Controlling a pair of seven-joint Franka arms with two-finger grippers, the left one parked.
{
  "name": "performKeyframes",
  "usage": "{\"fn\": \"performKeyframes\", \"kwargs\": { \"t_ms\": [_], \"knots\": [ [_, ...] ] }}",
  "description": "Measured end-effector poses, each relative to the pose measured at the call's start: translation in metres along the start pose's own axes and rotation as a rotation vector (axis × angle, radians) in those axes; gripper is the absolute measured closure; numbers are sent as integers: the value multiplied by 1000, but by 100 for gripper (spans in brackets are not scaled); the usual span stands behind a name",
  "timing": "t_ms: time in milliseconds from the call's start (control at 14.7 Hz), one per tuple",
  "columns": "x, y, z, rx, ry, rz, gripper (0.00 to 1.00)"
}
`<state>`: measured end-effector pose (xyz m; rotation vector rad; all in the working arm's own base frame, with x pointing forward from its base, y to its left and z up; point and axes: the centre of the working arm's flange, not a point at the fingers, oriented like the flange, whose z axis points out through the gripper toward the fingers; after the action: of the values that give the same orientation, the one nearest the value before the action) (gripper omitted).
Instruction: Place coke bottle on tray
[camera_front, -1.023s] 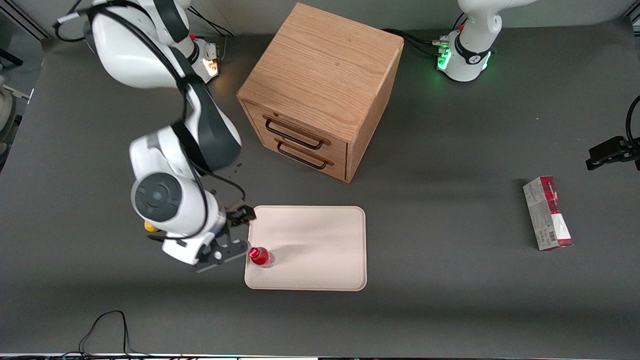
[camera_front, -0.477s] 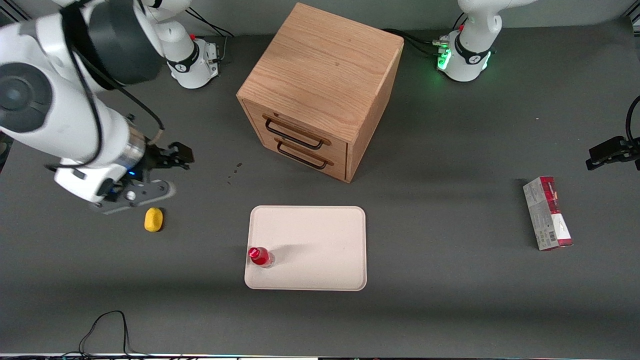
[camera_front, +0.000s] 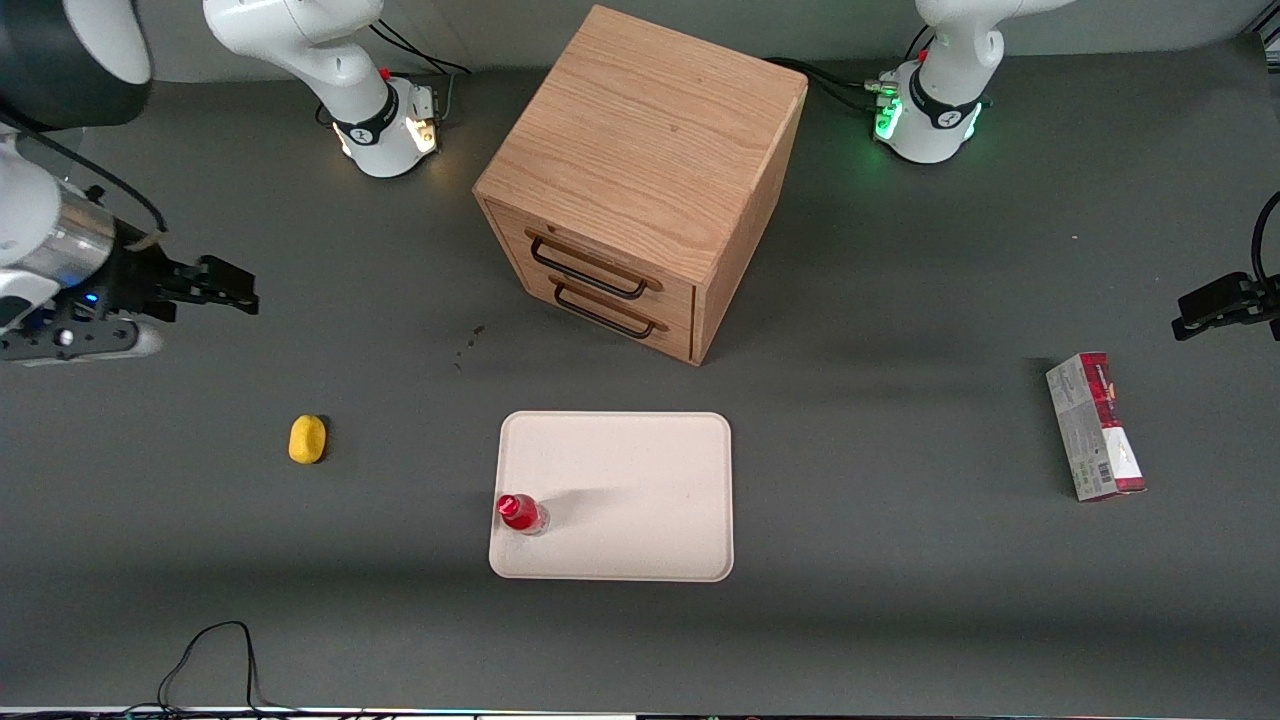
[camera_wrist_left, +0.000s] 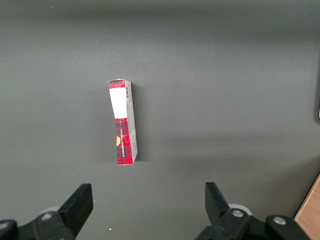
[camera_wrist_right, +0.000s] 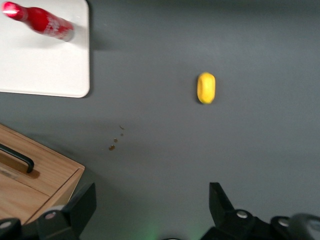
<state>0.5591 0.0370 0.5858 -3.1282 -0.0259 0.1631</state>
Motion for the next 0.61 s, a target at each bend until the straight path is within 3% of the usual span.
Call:
{"fn": "performKeyframes", "kwargs": {
  "t_ms": [409,614],
  "knots": [
    [-20,50,1,24,48,19,0],
    [-22,63,-7,2,65,31,0]
  ]
}}
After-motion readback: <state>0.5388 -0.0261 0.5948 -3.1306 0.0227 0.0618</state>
